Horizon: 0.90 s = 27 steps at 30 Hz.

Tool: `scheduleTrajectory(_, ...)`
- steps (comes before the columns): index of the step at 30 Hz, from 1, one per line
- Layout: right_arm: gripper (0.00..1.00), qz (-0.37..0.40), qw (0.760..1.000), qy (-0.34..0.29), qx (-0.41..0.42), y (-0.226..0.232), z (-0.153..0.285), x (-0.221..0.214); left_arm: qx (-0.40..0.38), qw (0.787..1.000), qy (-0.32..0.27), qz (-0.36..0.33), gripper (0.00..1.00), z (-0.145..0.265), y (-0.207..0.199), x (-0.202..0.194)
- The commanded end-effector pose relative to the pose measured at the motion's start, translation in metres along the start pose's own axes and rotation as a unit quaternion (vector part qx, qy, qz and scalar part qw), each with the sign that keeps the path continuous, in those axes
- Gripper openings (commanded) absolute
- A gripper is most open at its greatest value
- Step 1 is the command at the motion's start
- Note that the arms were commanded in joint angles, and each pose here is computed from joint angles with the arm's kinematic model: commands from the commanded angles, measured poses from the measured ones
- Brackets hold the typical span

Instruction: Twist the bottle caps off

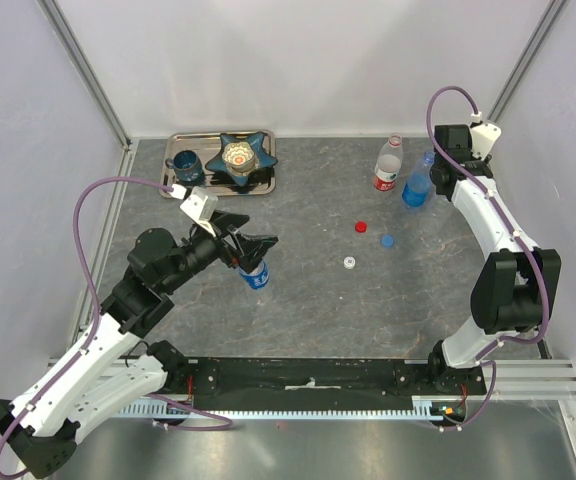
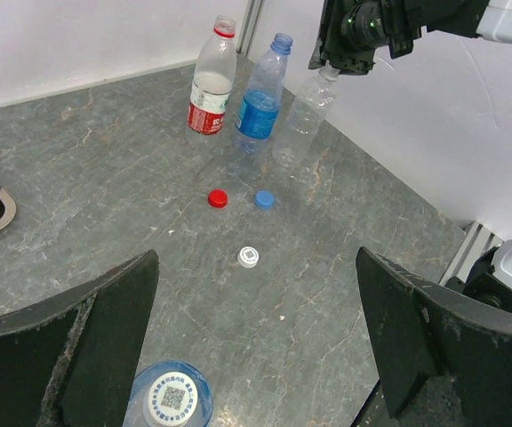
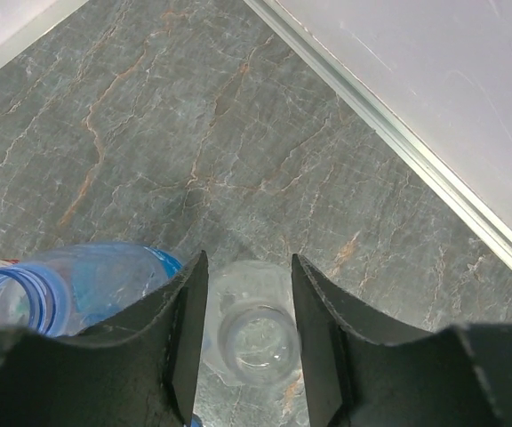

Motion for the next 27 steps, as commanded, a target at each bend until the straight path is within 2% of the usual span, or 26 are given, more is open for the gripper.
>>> scheduleTrajectory(1, 0.48, -0.019, 1.000, -0.017, 0.014, 0.001, 0.011, 0.015, -0.014, 1.000, -0.009, 0.012, 0.98, -0.001, -0.003, 0.002)
scheduleTrajectory(5, 0.47, -0.021, 1.000, -0.018, 0.015, 0.001, 0.011, 0.015, -0.013, 1.000, -0.009, 0.012, 0.98, -0.001, -0.002, 0.001)
scheduleTrajectory(18, 0.71, -0.036, 0.998, -0.027, 0.034, 0.002, 0.024, 0.029, -0.010, 1.000, -0.006, 0.012, 0.98, -0.002, -0.002, 0.000)
scheduleTrajectory(24, 0.77, -0.072, 0.994, -0.043, 0.076, -0.001, 0.060, 0.056, -0.009, 1.000, -0.005, 0.011, 0.98, -0.004, -0.002, 0.003)
scheduleTrajectory(27, 0.79, -0.085, 0.988, -0.064, 0.114, -0.003, 0.097, 0.070, -0.001, 1.000, -0.008, 0.008, 0.98, -0.004, -0.001, 0.007)
Point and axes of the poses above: each gripper's point midway between its finger pads, its own z axis back along the fingers, its own y axis along the line the jaws close on, x = y × z, the point moved 10 cm from there along z, back along the fingers, and after that the axes turned 6 degrees about -z, right-handed, at the moved point
